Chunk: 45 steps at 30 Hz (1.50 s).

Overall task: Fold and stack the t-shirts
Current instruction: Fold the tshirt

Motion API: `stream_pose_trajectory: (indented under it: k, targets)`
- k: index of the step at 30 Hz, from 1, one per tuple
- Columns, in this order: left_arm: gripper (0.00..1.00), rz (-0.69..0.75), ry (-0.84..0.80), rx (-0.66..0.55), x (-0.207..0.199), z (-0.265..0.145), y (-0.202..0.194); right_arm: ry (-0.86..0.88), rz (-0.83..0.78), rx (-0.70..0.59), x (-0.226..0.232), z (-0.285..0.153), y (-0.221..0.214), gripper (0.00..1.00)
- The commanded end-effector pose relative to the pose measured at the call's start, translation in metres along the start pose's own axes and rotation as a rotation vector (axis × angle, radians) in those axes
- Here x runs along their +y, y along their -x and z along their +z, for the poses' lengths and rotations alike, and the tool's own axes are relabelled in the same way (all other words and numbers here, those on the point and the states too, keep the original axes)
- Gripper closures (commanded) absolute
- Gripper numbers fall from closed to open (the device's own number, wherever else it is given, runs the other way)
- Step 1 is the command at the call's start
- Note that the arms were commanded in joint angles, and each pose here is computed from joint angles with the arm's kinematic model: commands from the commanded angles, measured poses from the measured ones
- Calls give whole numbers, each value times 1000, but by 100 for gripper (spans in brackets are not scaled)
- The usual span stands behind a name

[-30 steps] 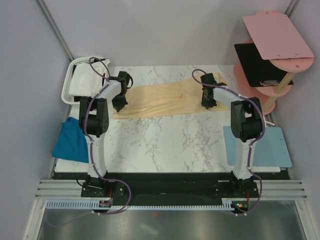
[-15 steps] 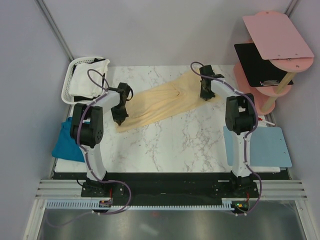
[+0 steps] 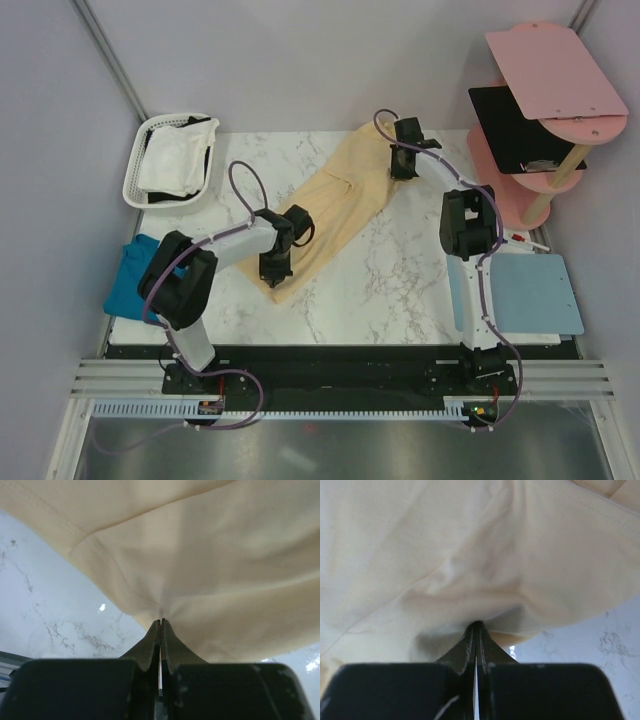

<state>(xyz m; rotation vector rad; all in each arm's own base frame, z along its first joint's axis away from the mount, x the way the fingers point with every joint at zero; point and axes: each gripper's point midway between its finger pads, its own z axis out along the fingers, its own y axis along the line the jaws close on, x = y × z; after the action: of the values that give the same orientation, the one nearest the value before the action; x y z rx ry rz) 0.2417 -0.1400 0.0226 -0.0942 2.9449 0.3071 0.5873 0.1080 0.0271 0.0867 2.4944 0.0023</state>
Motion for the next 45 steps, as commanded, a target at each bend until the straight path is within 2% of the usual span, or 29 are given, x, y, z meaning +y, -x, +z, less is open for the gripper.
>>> stream_pose_trajectory:
  k: [1,2,3,4,5,6,7,8,10,12,14,16,18,19,22,32,40,45]
  targets:
    - [98,-145,-49,-156,11,-59,32,79,-11,-61,16,-41,6,98]
    - [98,-148,-52,-192,14,-71,40,87,1,-83,15,-54,9,96]
    - [98,-162,-84,-246,14,-90,53,98,14,-102,12,-79,7,87]
    - [93,-158,-81,-275,17,-98,59,139,29,-129,17,-92,12,78]
    - [90,-152,-79,-298,19,-103,64,161,48,-133,19,-104,9,62]
    - [87,-153,-80,-314,20,-108,70,180,66,-133,17,-125,-1,54]
    - [77,-152,-78,-325,20,-109,75,270,75,-131,31,-137,-5,47]
    - [58,-140,-67,-321,22,-107,78,322,105,-116,39,-145,-13,38]
    - [1,-138,-42,-302,23,-97,84,372,150,-63,42,-160,-42,31]
    - [0,-156,-40,-294,26,-87,93,464,204,18,54,-173,-80,29]
    - [0,-150,-147,-263,12,-77,103,545,225,32,70,-184,-98,29]
    - [0,-183,-259,-210,11,-69,107,568,264,50,76,-194,-120,28]
    - [0,-243,-331,-219,19,-64,121,598,275,72,91,-207,-142,28]
    - [0,-236,-451,-182,8,-69,119,612,283,83,97,-211,-150,28]
    - [0,-270,-553,-162,15,-67,128,663,289,126,123,-224,-179,28]
    - [0,-272,-529,-190,37,-75,133,772,235,271,215,-240,-270,30]
    - [0,-266,-514,-198,46,-77,129,816,208,338,270,-237,-309,33]
    - [0,-262,-498,-198,51,-75,126,822,211,349,288,-232,-315,34]
